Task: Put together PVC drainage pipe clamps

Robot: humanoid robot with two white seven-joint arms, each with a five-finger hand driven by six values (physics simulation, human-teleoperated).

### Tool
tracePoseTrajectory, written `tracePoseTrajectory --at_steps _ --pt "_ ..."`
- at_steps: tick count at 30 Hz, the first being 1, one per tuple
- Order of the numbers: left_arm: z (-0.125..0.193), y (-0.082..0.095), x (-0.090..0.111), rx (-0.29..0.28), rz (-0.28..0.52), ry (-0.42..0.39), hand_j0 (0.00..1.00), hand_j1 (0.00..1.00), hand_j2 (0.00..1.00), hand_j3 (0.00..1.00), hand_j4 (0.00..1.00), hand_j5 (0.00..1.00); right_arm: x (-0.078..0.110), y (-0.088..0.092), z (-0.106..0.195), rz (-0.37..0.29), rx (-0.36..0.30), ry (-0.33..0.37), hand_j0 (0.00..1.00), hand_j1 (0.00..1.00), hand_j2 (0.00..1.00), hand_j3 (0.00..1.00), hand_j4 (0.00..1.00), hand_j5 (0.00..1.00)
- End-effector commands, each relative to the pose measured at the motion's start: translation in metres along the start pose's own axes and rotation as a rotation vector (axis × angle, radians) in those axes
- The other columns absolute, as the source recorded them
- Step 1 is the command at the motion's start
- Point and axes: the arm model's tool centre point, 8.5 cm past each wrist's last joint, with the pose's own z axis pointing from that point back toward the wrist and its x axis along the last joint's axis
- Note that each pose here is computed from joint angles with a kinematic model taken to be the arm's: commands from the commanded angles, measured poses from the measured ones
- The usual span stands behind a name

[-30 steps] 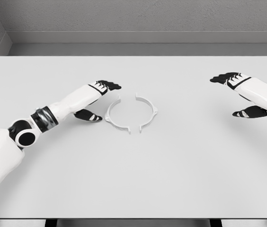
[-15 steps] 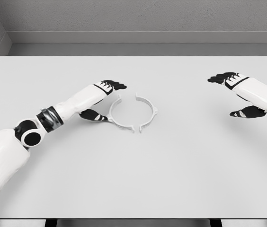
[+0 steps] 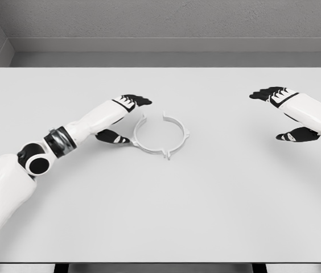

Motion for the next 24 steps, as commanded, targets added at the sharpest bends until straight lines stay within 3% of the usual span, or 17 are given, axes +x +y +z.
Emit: tracePoseTrajectory --at_steps 1,6,24 --pt "0.002 0.002 -0.003 0.009 0.006 0.009 1.00 1.00 1.00 1.00 1.00 1.00 0.000 -0.001 0.000 -0.005 -0.005 0.000 1.00 1.00 1.00 1.00 1.00 1.00" --pt "-0.002 0.007 -0.009 0.008 0.002 0.024 1.00 1.00 1.00 1.00 1.00 1.00 0.000 -0.001 0.000 -0.006 -0.005 -0.001 1.00 1.00 1.00 1.00 1.00 1.00" --pt "-0.012 0.000 -0.002 0.009 0.015 0.004 1.00 1.00 1.00 1.00 1.00 1.00 0.000 -0.001 0.000 -0.005 -0.006 -0.002 1.00 1.00 1.00 1.00 1.00 1.00"
